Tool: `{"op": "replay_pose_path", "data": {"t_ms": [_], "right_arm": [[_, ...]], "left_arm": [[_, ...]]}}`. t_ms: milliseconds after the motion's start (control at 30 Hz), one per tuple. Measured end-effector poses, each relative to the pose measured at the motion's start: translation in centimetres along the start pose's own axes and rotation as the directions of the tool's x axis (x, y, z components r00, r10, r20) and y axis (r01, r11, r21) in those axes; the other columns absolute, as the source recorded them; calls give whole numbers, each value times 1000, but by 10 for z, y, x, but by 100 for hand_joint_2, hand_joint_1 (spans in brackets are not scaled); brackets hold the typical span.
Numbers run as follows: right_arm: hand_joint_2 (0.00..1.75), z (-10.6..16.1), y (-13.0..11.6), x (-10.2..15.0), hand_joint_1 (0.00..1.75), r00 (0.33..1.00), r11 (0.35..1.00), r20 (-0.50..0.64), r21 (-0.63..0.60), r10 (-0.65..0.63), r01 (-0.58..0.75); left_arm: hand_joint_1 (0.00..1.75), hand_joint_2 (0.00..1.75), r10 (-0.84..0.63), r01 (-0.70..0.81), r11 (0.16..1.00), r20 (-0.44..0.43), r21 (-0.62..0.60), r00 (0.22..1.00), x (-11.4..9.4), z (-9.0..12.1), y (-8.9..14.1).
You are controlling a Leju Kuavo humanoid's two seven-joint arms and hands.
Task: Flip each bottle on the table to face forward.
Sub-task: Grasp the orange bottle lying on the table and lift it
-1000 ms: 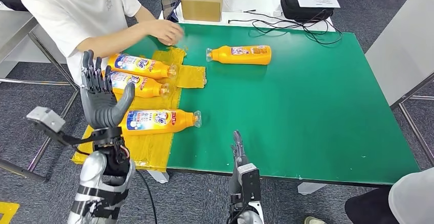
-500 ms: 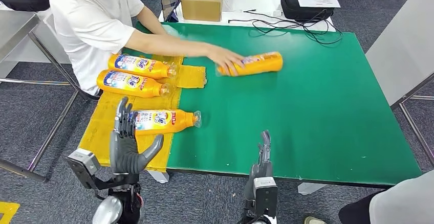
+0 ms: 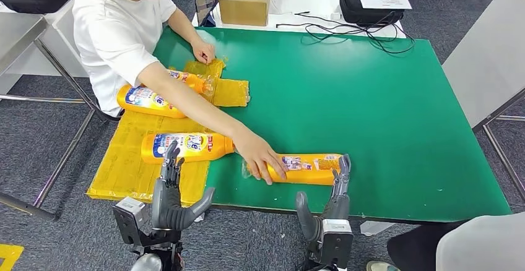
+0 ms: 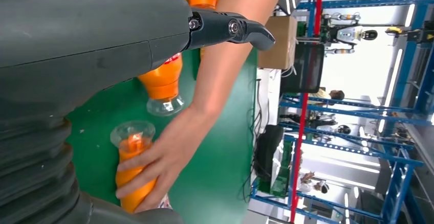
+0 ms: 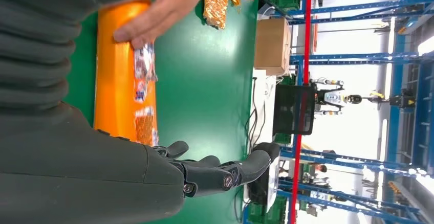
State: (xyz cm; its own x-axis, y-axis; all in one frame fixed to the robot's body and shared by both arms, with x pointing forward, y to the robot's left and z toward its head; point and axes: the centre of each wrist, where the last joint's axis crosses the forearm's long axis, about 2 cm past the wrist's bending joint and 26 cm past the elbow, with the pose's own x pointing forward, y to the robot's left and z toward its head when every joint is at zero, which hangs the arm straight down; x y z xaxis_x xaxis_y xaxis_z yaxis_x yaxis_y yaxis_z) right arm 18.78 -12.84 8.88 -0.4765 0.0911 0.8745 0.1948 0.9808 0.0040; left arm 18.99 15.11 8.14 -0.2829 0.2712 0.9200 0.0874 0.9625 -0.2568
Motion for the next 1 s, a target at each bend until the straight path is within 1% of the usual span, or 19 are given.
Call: {"op": "replay_pose_path", "data": {"t_ms": [33, 133, 200, 300, 433, 467, 533, 600, 667, 767, 867, 1000], "right_arm": [[175, 0, -1, -1, 0, 1000, 1000, 0, -4, 6, -6], [175, -3, -3, -2, 0, 998, 998, 26, -10, 59, -59], [175, -6, -4, -3, 0, 989, 992, 73, 2, 128, -129], [175, -11, -8, -5, 0, 955, 965, 160, 34, 250, -258], [175, -15, -18, -10, 0, 891, 911, 254, 70, 377, -406], [175, -18, -21, -11, 0, 862, 887, 289, 79, 416, -454], [175, -26, -28, -15, 0, 786, 818, 362, 99, 501, -567], [175, -36, -35, -22, 0, 714, 738, 394, 121, 578, -664], [175, -45, -43, -34, 0, 667, 670, 379, 147, 641, -728], [175, -62, -57, -55, 0, 612, 586, 342, 191, 713, -788], [175, -78, -70, -75, 0, 565, 504, 317, 258, 762, -824], [175, -89, -81, -93, 0, 512, 397, 308, 367, 802, -841]], "left_arm": [[0, 175, 2, -2, 1000, -4, -5, 1000, -1, 0, 0], [0, 175, 7, -7, 999, -1, -37, 1000, -4, 2, -4], [0, 175, 0, 1, 998, 11, -59, 1000, -8, 2, -8], [0, 175, 9, -8, 998, 22, -70, 1000, -13, 1, -14], [0, 175, 71, -73, 993, -18, -93, 997, -20, -4, -20], [0, 175, 77, -80, 991, -25, -106, 997, -22, -6, -21], [0, 175, 75, -78, 988, -28, -135, 997, -23, -8, -25], [0, 175, 65, -68, 985, -26, -158, 998, -24, -10, -27], [0, 175, 50, -54, 983, -27, -174, 998, -26, -11, -29], [0, 175, 13, -17, 981, -21, -192, 1000, -28, -10, -31], [0, 175, 2, -6, 980, -22, -198, 1000, -29, -10, -34], [0, 175, 6, -12, 980, -33, -198, 999, -30, -9, -37]]}}
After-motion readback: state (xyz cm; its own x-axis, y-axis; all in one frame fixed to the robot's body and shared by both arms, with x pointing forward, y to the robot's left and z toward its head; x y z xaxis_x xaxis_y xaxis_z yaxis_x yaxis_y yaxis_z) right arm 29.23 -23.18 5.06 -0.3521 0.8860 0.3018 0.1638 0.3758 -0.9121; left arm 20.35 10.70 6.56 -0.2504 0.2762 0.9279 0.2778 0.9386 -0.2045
